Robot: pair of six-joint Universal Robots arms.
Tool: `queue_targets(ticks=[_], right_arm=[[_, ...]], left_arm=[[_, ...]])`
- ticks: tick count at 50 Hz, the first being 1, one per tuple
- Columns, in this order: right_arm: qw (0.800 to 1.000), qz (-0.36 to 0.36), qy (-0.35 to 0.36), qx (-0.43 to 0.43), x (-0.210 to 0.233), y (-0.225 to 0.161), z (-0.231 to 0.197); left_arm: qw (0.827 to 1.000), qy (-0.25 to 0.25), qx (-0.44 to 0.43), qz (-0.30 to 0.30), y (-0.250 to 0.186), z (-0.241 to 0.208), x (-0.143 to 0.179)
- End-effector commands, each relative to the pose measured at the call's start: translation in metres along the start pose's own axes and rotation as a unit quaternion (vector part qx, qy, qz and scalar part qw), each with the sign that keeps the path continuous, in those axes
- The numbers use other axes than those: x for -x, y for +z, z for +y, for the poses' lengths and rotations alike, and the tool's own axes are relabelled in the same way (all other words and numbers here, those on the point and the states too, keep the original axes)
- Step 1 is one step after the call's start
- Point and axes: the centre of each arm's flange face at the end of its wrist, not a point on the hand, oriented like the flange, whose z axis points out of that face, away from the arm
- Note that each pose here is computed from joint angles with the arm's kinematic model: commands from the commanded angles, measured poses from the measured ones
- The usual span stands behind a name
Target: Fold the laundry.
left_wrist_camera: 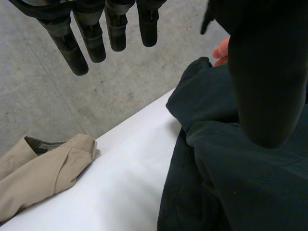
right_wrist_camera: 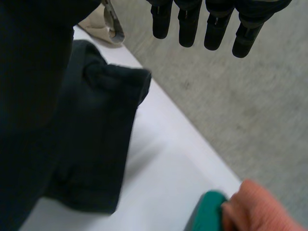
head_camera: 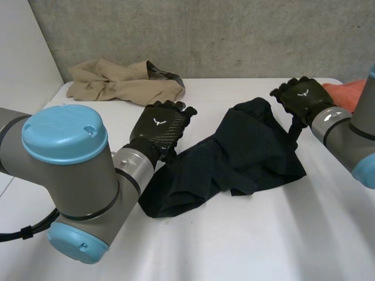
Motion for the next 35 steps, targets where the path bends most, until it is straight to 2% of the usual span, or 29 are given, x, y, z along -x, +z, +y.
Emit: queue_targets(ticks=[1,2,6,11,13,16,18,21,24,29,32,35], right_arm=[[0.991,-0.023,0.112,0.073,0.004,-0.004,0.027],[0.985,-0.033,0.139,0.096,0.01,-0.003,0.038],[0.974,-0.059,0.175,0.135,0.026,0.003,0.061],[0.975,-0.066,0.171,0.125,0.033,0.009,0.062],[0.979,-0.067,0.163,0.099,0.039,0.008,0.05],[0.988,-0.066,0.141,0.001,0.049,-0.014,-0.006],[0.987,-0.065,0.13,-0.067,0.052,-0.034,-0.044],[0.982,-0.081,0.133,-0.109,0.065,-0.052,-0.068],[0.97,-0.138,0.167,-0.114,0.105,-0.07,-0.078],[0.945,-0.228,0.226,-0.065,0.171,-0.09,-0.067],[0.933,-0.252,0.253,-0.042,0.187,-0.096,-0.066],[0.931,-0.243,0.269,-0.042,0.177,-0.094,-0.074]], left_arm=[[1.0,-0.003,0.001,-0.009,-0.001,-0.001,0.008],[1.0,-0.004,0.002,-0.011,-0.002,0.0,0.009],[1.0,-0.006,-0.001,-0.013,-0.005,-0.001,0.013],[1.0,-0.007,-0.009,-0.023,-0.009,-0.005,0.022],[0.999,-0.009,-0.015,-0.028,-0.01,-0.009,0.027],[0.999,-0.012,-0.024,-0.043,-0.014,-0.016,0.038],[0.998,-0.013,-0.034,-0.057,-0.018,-0.023,0.048],[0.996,-0.015,-0.05,-0.079,-0.024,-0.034,0.063],[0.993,-0.017,-0.061,-0.098,-0.027,-0.041,0.076],[0.987,-0.035,-0.078,-0.136,-0.033,-0.052,0.104],[0.984,-0.051,-0.079,-0.153,-0.035,-0.053,0.116],[0.983,-0.064,-0.072,-0.158,-0.037,-0.052,0.121]])
